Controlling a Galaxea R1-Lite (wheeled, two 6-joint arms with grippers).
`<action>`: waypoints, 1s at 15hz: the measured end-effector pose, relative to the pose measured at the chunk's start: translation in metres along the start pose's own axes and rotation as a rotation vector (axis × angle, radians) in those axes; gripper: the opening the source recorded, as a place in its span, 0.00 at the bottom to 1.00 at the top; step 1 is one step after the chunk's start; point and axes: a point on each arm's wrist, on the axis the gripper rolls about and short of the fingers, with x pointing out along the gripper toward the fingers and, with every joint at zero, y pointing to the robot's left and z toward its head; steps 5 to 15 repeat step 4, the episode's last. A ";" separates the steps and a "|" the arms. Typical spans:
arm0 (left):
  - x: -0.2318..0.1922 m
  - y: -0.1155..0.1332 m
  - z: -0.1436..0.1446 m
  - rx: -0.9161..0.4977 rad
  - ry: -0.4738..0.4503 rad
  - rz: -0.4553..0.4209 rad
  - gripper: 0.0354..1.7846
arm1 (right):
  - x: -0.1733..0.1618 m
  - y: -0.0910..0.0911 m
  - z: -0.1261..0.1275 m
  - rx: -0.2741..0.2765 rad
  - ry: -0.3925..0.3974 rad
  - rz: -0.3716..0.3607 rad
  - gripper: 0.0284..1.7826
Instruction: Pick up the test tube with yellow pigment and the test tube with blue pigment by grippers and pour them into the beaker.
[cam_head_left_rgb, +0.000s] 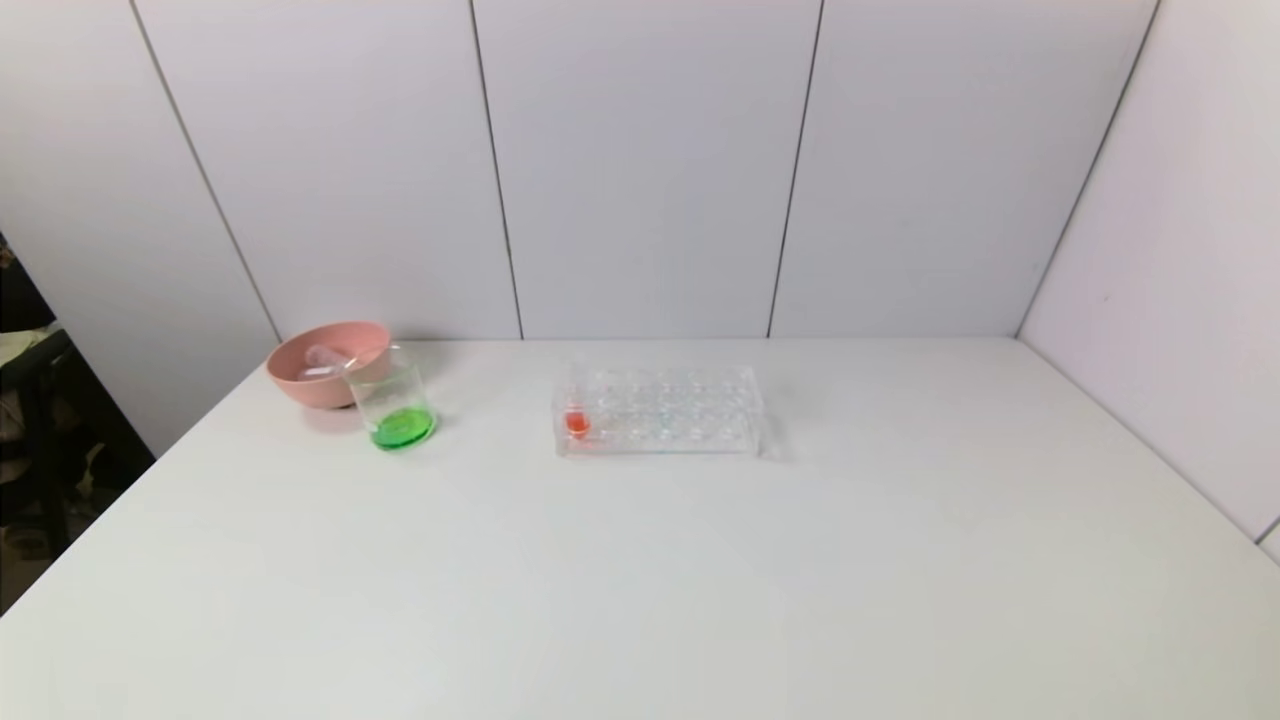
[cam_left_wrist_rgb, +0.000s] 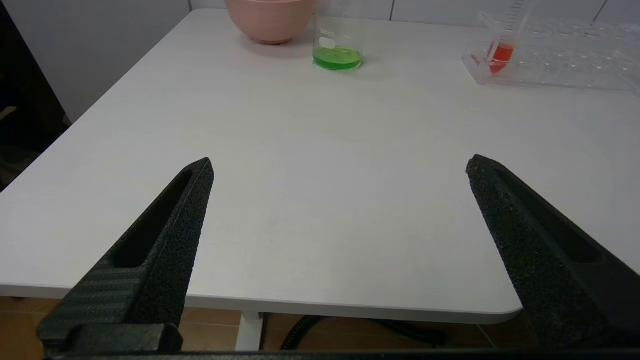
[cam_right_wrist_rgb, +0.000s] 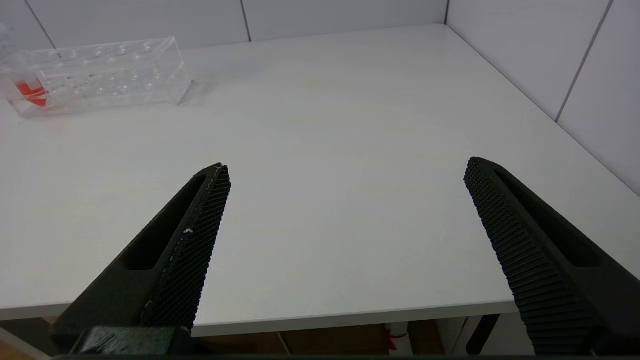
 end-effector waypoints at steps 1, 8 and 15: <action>0.000 0.000 0.000 0.000 0.000 0.000 0.99 | 0.000 0.000 0.000 0.000 0.000 0.000 0.96; 0.000 0.000 0.000 0.000 0.000 0.000 0.99 | 0.000 0.000 0.000 0.000 0.000 0.000 0.96; 0.000 0.000 0.000 0.000 0.000 0.000 0.99 | 0.000 0.000 0.000 0.000 0.000 0.000 0.96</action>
